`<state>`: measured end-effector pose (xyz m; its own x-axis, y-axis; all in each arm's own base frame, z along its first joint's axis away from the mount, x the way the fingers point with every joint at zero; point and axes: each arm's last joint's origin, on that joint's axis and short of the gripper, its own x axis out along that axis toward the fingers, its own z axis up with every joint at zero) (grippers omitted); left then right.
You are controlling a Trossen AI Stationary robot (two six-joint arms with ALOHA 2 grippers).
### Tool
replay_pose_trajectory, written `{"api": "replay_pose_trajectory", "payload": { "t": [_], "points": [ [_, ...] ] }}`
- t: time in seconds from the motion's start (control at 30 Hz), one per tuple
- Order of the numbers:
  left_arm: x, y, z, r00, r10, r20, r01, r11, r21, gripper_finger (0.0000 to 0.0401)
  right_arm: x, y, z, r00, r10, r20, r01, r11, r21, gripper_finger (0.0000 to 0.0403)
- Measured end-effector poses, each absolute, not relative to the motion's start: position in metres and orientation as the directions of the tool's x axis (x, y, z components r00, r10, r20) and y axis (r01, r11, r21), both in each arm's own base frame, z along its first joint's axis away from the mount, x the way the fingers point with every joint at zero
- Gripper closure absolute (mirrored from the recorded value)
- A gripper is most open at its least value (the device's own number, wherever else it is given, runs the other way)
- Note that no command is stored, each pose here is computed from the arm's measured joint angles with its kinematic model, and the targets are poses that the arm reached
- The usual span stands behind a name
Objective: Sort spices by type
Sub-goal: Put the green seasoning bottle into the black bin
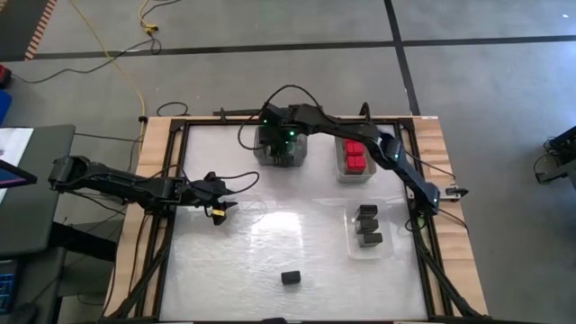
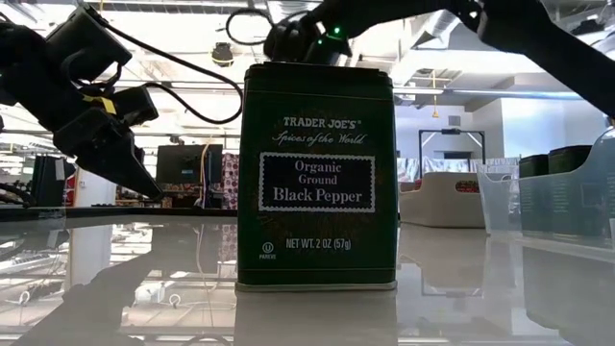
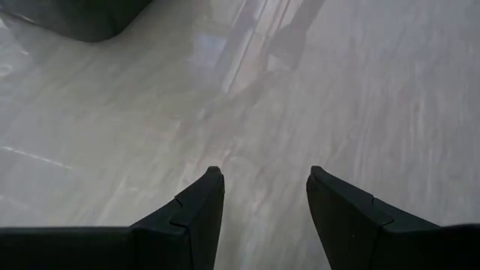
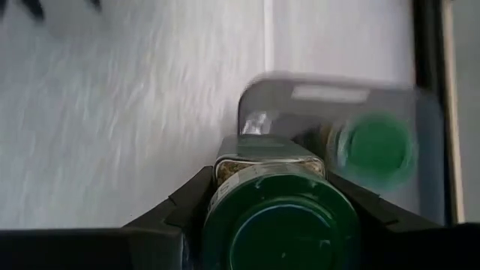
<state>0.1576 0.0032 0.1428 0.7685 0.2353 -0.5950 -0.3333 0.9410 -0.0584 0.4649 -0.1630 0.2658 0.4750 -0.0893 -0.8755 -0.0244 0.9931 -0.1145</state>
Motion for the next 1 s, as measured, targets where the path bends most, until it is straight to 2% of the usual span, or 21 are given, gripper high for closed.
{"api": "replay_pose_trajectory", "payload": {
  "t": [1.0],
  "points": [
    [0.1576,0.0032,0.1428,0.769,0.235,-0.595,-0.332,0.941,-0.058,0.0218,0.4699,-0.1653,0.2617,0.501,-0.097,-0.860,-0.021,0.992,-0.124,0.0182]
  ]
}}
